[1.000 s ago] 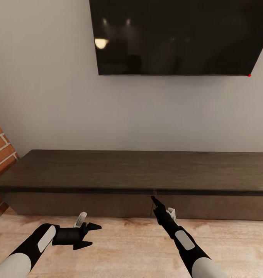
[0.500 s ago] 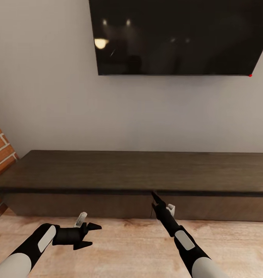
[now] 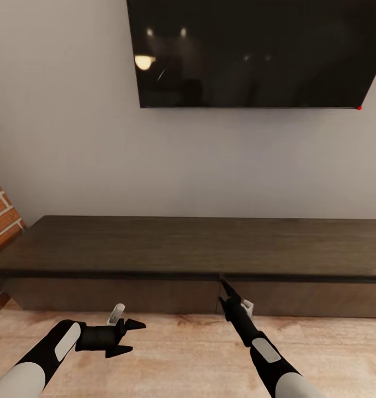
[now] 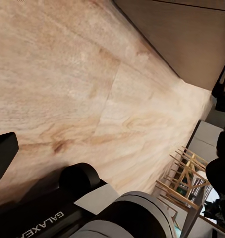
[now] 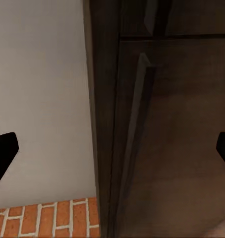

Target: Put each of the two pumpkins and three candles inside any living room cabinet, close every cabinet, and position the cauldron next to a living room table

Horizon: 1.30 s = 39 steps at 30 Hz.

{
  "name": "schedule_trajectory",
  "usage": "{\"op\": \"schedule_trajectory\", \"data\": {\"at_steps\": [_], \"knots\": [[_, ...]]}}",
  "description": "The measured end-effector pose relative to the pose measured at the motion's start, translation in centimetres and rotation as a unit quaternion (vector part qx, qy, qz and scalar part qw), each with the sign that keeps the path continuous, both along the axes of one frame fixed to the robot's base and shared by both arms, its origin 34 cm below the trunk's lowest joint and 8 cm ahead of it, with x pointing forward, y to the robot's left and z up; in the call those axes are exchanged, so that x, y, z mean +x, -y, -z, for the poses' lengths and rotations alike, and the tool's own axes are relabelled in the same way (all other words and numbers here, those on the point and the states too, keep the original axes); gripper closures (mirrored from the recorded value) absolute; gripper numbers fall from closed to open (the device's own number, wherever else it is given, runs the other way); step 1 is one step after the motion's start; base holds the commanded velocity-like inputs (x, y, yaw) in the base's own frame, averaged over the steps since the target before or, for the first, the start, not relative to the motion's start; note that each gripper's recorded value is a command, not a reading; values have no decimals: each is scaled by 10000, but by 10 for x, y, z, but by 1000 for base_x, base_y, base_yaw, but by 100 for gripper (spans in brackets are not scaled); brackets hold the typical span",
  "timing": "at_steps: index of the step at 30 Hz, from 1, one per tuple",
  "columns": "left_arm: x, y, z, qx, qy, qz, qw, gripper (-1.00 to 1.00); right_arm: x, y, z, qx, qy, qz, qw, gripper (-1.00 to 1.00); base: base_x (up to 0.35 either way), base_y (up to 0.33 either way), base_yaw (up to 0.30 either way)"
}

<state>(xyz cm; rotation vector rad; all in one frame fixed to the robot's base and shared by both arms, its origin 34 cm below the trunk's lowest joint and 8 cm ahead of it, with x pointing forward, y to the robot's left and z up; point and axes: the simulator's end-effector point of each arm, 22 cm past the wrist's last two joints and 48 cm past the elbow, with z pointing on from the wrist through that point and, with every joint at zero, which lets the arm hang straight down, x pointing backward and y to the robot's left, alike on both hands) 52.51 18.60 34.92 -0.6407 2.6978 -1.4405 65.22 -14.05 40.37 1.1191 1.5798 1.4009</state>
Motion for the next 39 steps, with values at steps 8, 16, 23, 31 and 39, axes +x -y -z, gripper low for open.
{"op": "schedule_trajectory", "data": {"at_steps": [8,16,23,31,39], "knots": [[0,0,0,-6,1,-8,10000,-100,0,2,1,47,-24,65,10000,-100,36,0,0],[0,0,0,-4,-2,-3,10000,-100,0,2,1,56,-25,64,10000,-100,2,0,0],[0,0,0,-6,0,-5,10000,-100,-2,2,4,60,-73,62,9999,-100,95,0,0],[-2,0,7,-4,-1,-6,10000,-100,-10,1,19,75,-188,54,9998,-100,10,0,0],[-4,0,13,-6,-39,-12,10000,-100,-12,1,26,75,-227,59,9997,-100,0,0,0]]}}
